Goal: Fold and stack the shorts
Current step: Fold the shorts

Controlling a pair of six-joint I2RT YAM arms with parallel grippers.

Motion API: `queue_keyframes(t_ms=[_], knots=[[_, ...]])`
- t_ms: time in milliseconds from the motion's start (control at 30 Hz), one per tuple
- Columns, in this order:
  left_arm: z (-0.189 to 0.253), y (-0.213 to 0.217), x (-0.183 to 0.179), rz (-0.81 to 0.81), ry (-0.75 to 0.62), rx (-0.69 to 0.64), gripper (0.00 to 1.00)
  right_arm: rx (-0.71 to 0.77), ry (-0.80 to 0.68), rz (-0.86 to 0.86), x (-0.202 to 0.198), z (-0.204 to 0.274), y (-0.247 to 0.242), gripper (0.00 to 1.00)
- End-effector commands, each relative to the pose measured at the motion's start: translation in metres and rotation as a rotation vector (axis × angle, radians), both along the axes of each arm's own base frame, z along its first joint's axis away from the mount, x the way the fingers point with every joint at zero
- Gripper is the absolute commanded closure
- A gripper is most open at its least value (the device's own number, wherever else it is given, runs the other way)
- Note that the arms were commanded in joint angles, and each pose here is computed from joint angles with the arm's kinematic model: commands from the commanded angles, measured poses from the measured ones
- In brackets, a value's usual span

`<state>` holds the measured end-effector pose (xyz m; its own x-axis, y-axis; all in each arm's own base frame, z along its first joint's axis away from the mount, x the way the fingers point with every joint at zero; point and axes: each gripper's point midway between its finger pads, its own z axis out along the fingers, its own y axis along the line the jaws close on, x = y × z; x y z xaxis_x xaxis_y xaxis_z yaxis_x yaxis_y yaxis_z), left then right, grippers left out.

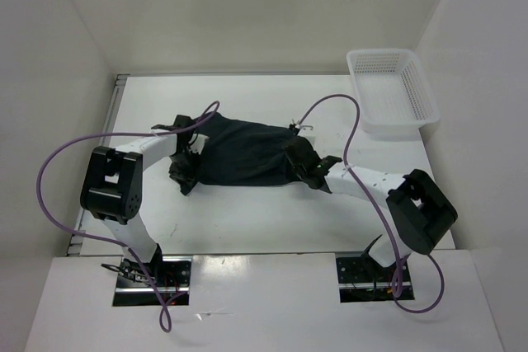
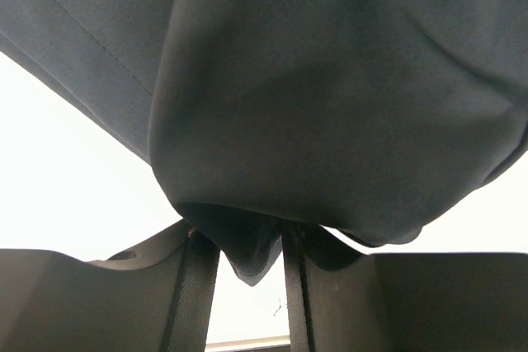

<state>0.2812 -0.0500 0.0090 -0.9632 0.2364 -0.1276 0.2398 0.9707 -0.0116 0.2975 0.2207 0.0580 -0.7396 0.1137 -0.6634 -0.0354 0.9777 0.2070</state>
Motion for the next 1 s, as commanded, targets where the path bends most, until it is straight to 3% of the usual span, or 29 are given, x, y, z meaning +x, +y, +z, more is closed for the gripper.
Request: queue_keyframes(t_ms=[0,200,367,600,700,767,833,900,967], knots=[[-0.033,0.019,-0.003,0.025,0.024,0.066,0.61,-0.101,-0.131,0.036,0.023,0.016,-0.009,1.00],[-0.034,0.030,0.000,0.063,0.027,0.066,0.68,-0.338,-0.245,0.227,0.051,0.062,-0.009,1.00],[-0.034,0.035,0.001,0.081,0.027,0.066,0.70,-0.449,-0.265,0.413,0.038,0.083,-0.010,1.00],[-0.034,0.036,0.001,0.090,0.029,0.056,0.71,-0.604,-0.081,0.745,-0.036,0.027,-0.004,1.00],[-0.036,0.038,-0.001,0.098,0.038,0.057,0.71,-0.701,-0.044,0.755,-0.043,0.017,-0.016,1.00],[-0.036,0.039,-0.003,0.098,0.047,0.058,0.71,-0.781,-0.026,0.705,-0.042,0.016,-0.034,0.93],[-0.036,0.041,-0.003,0.107,0.047,0.058,0.72,-0.818,-0.011,0.694,-0.044,0.013,-0.044,0.72],[-0.036,0.044,-0.003,0.117,0.048,0.058,0.72,-0.822,0.008,0.706,-0.051,0.012,-0.051,0.61],[-0.036,0.044,-0.005,0.116,0.058,0.059,0.72,-0.829,0.019,0.710,-0.056,0.011,-0.057,0.42]])
